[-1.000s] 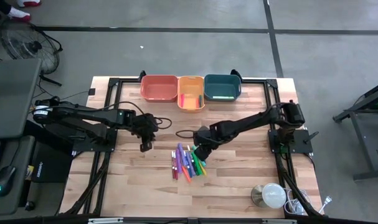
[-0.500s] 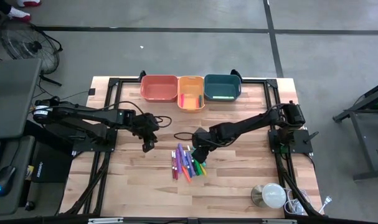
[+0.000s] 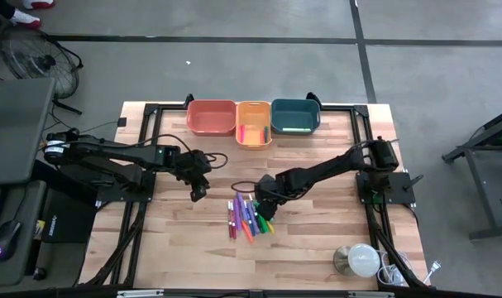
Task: Pick & Place Markers
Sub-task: Put the purple pen into the yellow bin
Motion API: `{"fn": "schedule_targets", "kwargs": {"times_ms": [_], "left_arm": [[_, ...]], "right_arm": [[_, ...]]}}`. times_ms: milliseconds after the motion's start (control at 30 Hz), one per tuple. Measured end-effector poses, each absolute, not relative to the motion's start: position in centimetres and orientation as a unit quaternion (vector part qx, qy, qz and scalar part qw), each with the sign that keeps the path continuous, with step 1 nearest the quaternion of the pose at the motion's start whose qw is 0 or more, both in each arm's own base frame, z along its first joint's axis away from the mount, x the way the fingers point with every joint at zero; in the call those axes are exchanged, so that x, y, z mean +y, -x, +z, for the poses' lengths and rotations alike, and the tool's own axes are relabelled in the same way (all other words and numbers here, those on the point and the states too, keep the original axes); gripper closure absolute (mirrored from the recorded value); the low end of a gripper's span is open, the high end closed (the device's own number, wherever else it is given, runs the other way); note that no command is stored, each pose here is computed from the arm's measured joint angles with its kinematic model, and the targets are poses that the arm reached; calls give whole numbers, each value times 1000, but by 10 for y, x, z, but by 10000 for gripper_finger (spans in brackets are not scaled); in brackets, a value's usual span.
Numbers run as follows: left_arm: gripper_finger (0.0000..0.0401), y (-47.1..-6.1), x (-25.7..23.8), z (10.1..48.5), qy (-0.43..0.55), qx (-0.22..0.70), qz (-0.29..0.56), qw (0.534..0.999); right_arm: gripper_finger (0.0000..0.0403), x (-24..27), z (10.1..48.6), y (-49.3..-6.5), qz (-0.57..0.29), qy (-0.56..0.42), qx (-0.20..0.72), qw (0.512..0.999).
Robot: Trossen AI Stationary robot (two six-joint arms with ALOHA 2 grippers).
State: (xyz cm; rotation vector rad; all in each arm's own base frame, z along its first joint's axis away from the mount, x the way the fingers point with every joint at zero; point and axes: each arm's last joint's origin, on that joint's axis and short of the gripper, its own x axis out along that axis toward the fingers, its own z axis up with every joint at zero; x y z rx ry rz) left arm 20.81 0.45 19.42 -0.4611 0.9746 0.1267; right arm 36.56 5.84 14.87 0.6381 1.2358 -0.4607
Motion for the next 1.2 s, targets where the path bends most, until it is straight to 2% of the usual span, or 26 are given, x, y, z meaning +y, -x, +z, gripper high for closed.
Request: {"fn": "schedule_targets", "kwargs": {"times_ms": [333,533,900,1200], "left_arm": [[313,-209,5,195,223,461,62,857],[313,-209,5,195,222,461,64,857],[313,-209,5,195,221,460,66,857],[313,-209,5,195,221,461,66,857]], "right_arm": [[187,61,142,-365,-223,-292,571,734],[187,59,141,-355,-232,-237,612,718],[187,62,140,-351,-111,-105,659,736],[187,61,140,-343,-80,-71,693,713]]}}
